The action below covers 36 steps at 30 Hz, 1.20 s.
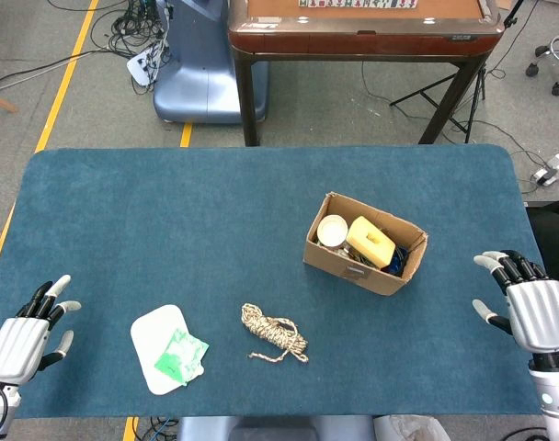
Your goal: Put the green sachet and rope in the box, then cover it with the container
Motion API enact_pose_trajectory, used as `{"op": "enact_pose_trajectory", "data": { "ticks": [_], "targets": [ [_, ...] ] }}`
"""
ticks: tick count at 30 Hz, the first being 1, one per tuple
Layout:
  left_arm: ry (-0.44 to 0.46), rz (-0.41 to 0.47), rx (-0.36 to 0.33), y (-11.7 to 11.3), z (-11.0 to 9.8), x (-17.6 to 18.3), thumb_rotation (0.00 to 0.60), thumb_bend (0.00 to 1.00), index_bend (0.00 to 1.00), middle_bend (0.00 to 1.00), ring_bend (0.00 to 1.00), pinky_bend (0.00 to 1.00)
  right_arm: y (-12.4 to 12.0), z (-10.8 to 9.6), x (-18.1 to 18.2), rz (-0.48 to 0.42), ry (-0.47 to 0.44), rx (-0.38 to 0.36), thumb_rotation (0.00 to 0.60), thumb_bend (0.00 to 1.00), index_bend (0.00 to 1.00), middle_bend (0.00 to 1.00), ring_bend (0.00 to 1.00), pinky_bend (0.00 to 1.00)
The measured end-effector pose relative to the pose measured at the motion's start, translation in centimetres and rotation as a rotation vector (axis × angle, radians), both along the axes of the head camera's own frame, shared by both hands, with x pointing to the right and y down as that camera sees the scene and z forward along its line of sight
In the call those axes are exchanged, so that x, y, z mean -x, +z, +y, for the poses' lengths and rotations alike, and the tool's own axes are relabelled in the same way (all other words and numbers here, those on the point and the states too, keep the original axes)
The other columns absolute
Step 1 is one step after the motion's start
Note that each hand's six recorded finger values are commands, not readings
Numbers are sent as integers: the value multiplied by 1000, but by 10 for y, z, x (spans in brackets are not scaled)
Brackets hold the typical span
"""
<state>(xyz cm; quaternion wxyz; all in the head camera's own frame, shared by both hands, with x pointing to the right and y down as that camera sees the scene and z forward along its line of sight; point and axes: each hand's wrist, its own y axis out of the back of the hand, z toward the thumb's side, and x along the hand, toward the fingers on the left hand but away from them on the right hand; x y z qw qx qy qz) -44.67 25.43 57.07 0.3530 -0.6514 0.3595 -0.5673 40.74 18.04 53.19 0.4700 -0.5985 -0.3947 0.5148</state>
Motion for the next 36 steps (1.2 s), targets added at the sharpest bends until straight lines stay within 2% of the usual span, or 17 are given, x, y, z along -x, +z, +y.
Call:
{"op": "enact_pose_trajectory", "data": {
  "ticks": [8,11,17,24,30,33,36],
  "targets": [
    [-14,-10,6,2,1,3,600,405,321,74,9,282,9,-5,0,-19,19,31,600,0,327,309,226,416],
    [-18,-3,11,2,1,3,600,405,321,74,9,283,17,-5,0,-11,40,64,600,0,305,294,202,371],
    [-3,16,18,1,0,0,600,405,322,74,9,283,46,-1,-2,-17,127,174,600,0,197,191,108,234],
    [-1,29,14,-2,-1,1,600,406,322,74,9,284,84,2,5,-157,196,263,600,0,138,90,28,160],
    [-4,29,14,-3,-1,2,600,406,322,74,9,284,115,9,10,-262,236,349,600,0,56,41,0,121],
    [-5,25,17,-2,0,2,600,405,322,74,9,284,124,15,14,-297,238,402,600,0,4,9,0,94],
    [-4,23,18,-2,0,2,600,405,322,74,9,284,134,19,17,-318,235,460,600,0,0,0,0,73]
  ]
}}
